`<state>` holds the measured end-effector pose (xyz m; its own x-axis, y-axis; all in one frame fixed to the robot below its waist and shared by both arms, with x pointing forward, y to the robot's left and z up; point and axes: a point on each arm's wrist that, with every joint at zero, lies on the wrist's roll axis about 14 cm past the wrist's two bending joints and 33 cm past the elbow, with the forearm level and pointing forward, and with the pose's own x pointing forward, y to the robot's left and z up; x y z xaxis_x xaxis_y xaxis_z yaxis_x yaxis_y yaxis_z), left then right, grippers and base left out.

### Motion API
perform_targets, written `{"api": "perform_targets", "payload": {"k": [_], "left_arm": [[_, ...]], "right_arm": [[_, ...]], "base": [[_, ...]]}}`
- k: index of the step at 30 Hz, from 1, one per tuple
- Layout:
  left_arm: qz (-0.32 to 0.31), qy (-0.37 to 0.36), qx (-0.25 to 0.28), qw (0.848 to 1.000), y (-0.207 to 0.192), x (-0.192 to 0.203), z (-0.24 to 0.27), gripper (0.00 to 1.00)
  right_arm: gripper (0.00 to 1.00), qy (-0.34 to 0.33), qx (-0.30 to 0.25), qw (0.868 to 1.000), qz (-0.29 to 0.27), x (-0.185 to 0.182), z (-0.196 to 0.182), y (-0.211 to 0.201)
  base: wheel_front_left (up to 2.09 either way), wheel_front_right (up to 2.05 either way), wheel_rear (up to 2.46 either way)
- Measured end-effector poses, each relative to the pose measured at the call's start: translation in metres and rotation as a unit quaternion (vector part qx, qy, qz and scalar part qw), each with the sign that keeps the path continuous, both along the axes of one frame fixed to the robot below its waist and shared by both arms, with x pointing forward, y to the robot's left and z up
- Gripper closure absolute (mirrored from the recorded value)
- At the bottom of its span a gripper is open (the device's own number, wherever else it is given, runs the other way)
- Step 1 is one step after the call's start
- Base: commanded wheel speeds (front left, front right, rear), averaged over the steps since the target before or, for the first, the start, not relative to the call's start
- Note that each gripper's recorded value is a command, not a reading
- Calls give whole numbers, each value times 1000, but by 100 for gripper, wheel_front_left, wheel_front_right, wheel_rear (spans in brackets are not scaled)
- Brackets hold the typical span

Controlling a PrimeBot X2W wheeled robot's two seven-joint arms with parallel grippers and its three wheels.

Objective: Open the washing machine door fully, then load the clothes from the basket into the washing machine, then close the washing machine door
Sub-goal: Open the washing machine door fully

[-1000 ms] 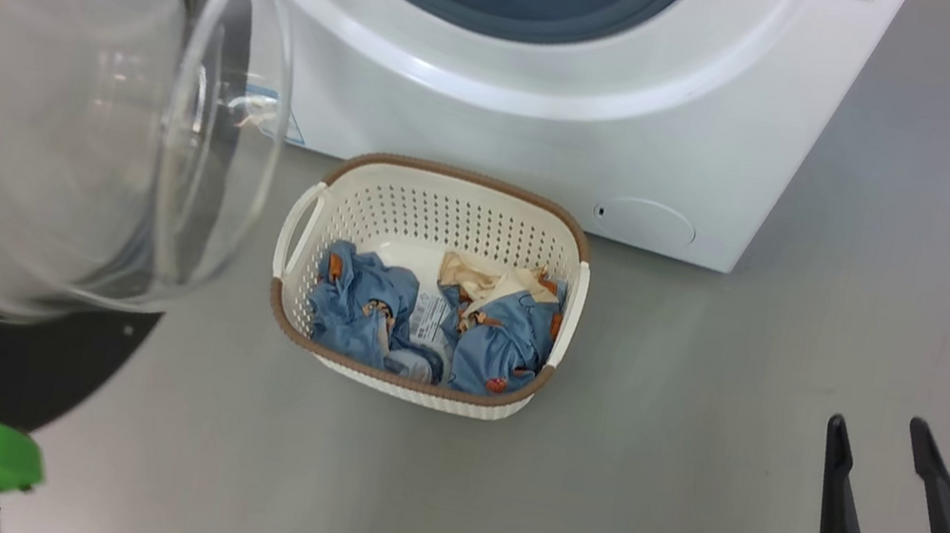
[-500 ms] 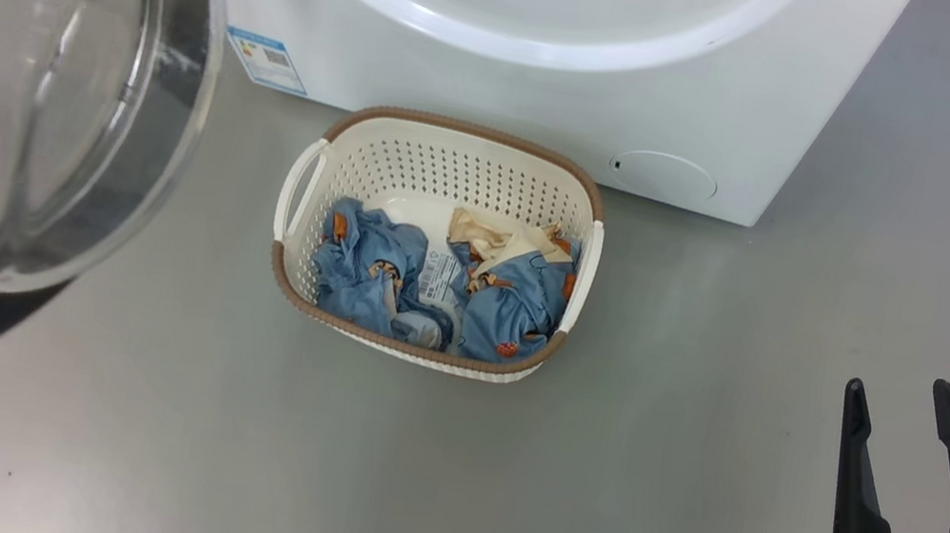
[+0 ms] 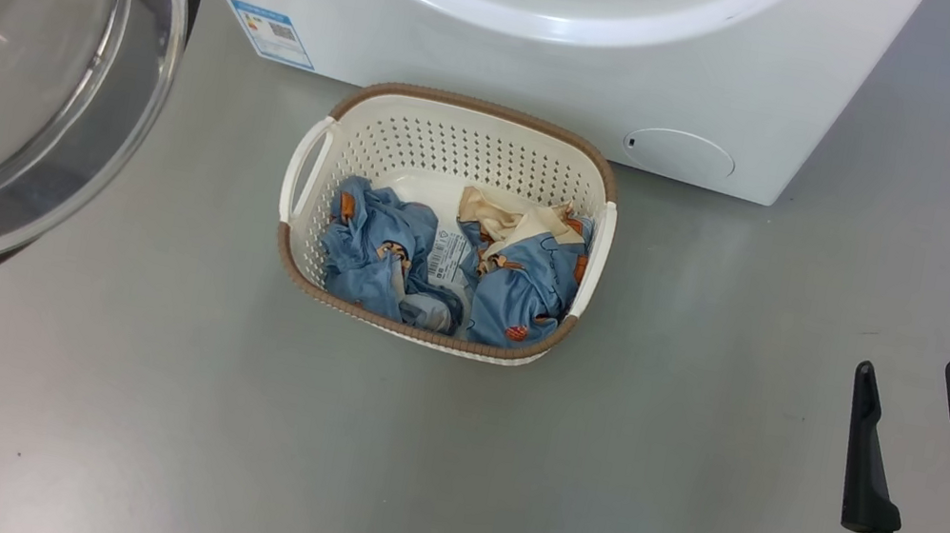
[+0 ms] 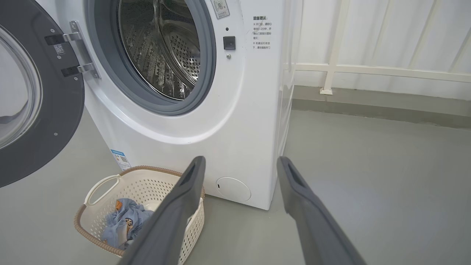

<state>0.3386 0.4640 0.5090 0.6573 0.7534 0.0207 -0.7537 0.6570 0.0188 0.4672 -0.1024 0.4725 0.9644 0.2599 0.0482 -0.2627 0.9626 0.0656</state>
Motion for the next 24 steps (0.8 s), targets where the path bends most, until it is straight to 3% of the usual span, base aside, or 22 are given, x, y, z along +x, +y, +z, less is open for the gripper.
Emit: {"api": "perform_targets", "payload": {"k": [15, 24], "left_arm": [[1, -10, 1, 1000, 5, -5, 3, 100], [-14, -18, 16, 1000, -21, -26, 5, 100]], "right_arm": [[0, 0, -2, 1000, 0, -2, 2, 0], [0, -9, -1, 1000, -4, -6, 11, -3]], "base": [[0, 0, 0], [0, 0, 0]]}}
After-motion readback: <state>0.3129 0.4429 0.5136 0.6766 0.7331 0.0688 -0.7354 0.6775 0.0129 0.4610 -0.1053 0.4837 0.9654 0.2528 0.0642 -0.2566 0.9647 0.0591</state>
